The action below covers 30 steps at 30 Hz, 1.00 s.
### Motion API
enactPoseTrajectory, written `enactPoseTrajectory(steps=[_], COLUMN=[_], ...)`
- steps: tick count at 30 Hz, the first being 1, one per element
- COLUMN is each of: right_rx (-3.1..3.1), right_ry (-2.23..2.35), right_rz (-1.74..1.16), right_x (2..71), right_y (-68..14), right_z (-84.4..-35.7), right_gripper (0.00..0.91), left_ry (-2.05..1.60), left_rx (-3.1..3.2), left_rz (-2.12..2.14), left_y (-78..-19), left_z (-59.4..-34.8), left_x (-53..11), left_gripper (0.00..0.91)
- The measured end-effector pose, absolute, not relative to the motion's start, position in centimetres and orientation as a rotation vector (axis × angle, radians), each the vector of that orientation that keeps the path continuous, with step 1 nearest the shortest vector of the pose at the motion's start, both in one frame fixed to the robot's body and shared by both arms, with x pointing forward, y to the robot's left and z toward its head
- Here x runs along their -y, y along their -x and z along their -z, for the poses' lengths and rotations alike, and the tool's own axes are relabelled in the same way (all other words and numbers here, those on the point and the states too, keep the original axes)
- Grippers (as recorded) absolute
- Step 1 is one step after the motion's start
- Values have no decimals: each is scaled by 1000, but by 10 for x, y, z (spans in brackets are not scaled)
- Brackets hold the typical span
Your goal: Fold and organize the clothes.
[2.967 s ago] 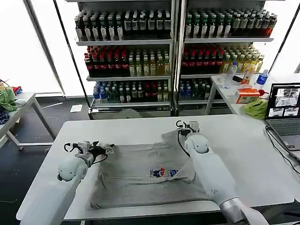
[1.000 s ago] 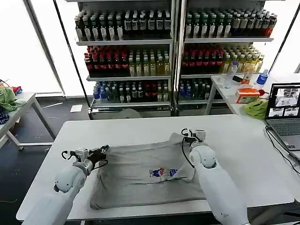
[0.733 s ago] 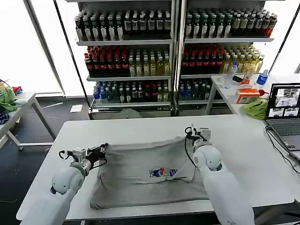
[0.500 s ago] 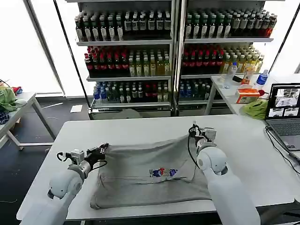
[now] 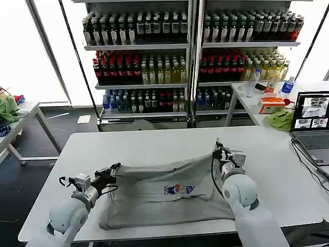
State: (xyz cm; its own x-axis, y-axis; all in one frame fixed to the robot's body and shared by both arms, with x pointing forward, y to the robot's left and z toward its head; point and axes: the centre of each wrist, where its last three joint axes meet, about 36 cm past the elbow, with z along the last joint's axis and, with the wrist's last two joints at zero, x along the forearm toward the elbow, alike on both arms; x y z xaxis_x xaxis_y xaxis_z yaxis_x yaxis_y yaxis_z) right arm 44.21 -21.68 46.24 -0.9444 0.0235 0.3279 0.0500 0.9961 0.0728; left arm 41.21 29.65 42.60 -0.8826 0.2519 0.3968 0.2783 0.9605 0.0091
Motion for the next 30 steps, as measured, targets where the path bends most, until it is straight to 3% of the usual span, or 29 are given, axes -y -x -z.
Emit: enactPoseTrajectory(steps=[22,30], right_rx=[2709,2705], right_ry=[132,158], right_rz=[80,74], right_x=[210,213], right_y=[-360,-354], right_z=[-411,-409], right_gripper=[0,0], left_ry=[365,351], left_rx=[2652,2650], left_rz=[114,134], left_y=[-367,-363], left_z=[-394,-396], left_x=[-293,-297], left_gripper=[0,0])
